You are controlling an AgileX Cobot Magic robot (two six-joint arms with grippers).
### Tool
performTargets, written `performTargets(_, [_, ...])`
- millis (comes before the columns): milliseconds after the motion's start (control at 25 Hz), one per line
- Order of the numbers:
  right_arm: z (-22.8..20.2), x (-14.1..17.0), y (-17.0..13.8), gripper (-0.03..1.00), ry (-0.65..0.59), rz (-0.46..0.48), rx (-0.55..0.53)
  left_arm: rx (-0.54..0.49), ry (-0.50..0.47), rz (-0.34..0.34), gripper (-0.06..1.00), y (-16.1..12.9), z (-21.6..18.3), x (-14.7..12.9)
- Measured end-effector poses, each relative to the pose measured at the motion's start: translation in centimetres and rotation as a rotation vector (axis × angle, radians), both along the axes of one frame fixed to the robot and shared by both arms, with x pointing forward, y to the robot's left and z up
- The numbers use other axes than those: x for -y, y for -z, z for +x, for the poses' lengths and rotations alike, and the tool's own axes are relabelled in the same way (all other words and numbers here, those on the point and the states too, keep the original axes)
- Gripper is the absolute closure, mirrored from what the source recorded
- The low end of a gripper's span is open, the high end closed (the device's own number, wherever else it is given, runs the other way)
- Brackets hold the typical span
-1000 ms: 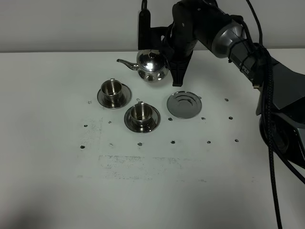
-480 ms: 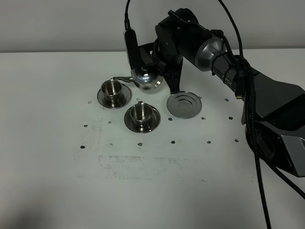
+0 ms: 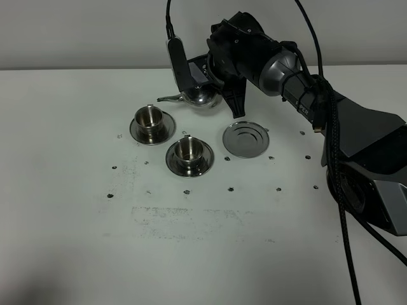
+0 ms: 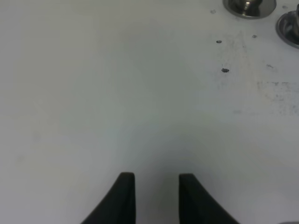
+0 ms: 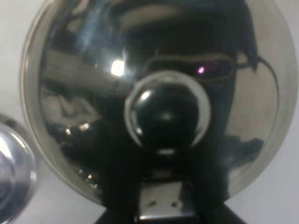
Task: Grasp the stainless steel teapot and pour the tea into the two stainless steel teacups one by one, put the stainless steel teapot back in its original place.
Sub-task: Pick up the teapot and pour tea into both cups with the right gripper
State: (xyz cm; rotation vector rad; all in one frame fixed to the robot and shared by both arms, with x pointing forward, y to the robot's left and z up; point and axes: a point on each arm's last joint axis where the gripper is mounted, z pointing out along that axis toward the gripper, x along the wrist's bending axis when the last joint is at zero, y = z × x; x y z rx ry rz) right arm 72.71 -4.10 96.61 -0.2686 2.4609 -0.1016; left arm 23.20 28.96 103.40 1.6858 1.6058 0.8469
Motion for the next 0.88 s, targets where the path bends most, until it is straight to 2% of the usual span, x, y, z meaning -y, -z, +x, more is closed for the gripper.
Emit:
performTargets(280, [-0.3, -0.8, -0.1, 0.79, -0.056, -0.026, 0.020, 0.000, 0.000, 0.000, 0.66, 0.0, 0.0, 0.0])
performTargets(680, [-0.1, -0.7, -0.4, 0.79, -0.072, -0.089, 0.065, 0.000, 0.000, 0.000, 0.66, 0.0, 0.0, 0.0])
performTargets(880, [0.0, -1.1, 0.5, 0.79, -0.088, -0.088, 0.068, 0.000, 0.000, 0.000, 0.66, 0.0, 0.0, 0.0])
